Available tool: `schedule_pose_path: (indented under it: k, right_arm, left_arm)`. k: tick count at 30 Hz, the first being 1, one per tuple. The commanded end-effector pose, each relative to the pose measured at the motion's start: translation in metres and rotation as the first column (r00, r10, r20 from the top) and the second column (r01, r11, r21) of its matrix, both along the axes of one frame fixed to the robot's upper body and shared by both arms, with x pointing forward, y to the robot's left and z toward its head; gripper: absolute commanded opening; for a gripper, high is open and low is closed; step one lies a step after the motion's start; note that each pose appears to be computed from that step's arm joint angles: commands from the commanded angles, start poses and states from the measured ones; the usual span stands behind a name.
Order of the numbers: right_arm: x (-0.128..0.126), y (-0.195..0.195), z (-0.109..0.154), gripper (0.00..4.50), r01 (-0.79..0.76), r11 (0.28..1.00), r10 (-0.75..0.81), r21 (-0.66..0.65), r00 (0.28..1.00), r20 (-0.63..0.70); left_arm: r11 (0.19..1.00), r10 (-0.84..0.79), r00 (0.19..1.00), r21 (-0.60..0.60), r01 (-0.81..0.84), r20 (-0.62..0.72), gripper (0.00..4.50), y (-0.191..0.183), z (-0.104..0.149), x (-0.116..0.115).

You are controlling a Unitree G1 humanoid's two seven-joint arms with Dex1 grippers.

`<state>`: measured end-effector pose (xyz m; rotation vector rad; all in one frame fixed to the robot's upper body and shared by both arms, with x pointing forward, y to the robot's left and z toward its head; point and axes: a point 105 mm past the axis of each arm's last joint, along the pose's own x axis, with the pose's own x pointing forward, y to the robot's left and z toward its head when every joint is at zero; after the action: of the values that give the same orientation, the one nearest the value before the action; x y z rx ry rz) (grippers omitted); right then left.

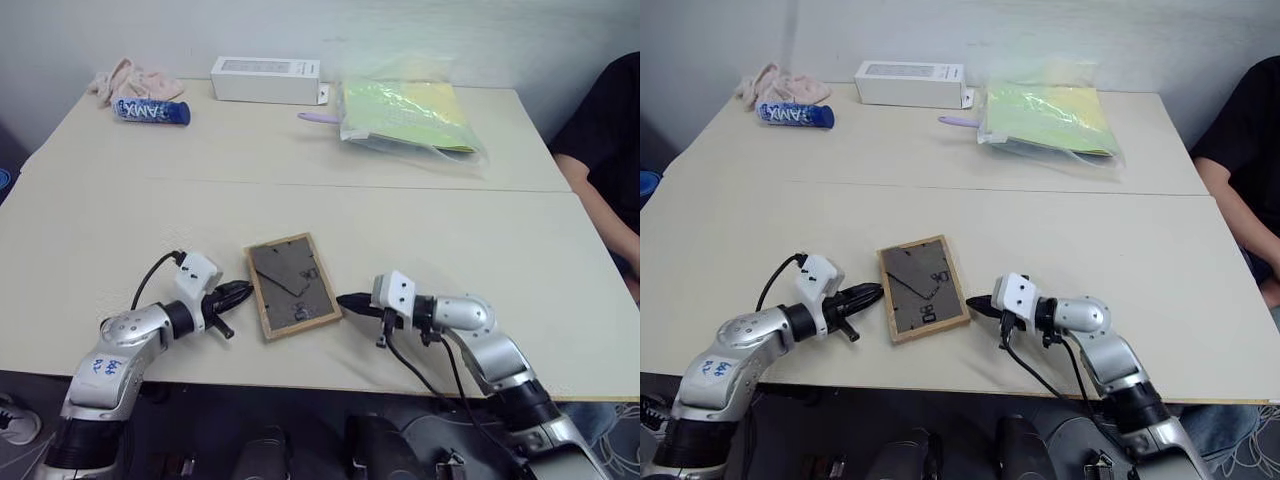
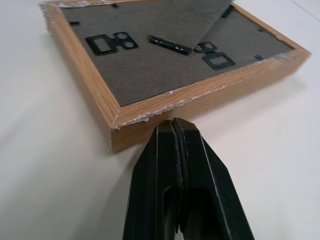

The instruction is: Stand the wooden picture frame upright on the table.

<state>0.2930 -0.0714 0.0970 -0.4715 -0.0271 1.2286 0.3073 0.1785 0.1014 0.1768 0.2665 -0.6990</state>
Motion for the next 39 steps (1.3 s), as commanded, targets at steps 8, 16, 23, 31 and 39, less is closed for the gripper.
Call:
schedule_pose_path:
  k: [8, 16, 23, 31, 39]
  right_arm:
    - [-0.013, -0.002, 0.007, 0.0, 0.013, 1.0, -0.013, 0.016, 1.0, 0.004]
    - [-0.012, -0.011, 0.01, 0.0, -0.007, 0.998, 0.009, -0.063, 0.999, 0.034]
    - [-0.011, -0.003, 0.004, 0.0, -0.019, 0.994, 0.023, -0.104, 0.999, 0.035]
    - [-0.011, 0.011, 0.005, 0.0, -0.054, 0.99, 0.061, -0.128, 0.997, 0.05]
    - [-0.014, 0.016, 0.004, 0.0, -0.08, 0.984, 0.089, -0.158, 0.994, 0.055]
  left_arm:
    - [0.998, -0.061, 0.998, -0.005, 0.061, 0.012, 0.54, -0.007, -0.001, 0.008]
    - [0.959, -0.157, 0.824, -0.282, -0.004, -0.544, 2.26, 0.028, 0.002, -0.046]
    - [0.911, -0.254, 0.64, -0.402, -0.095, -0.725, 4.27, 0.009, 0.017, -0.041]
    - [0.923, -0.289, 0.559, -0.381, -0.054, -0.777, 4.27, -0.028, -0.003, -0.038]
    - [0.875, -0.387, 0.518, -0.48, -0.053, -0.763, 4.27, -0.057, 0.002, -0.031]
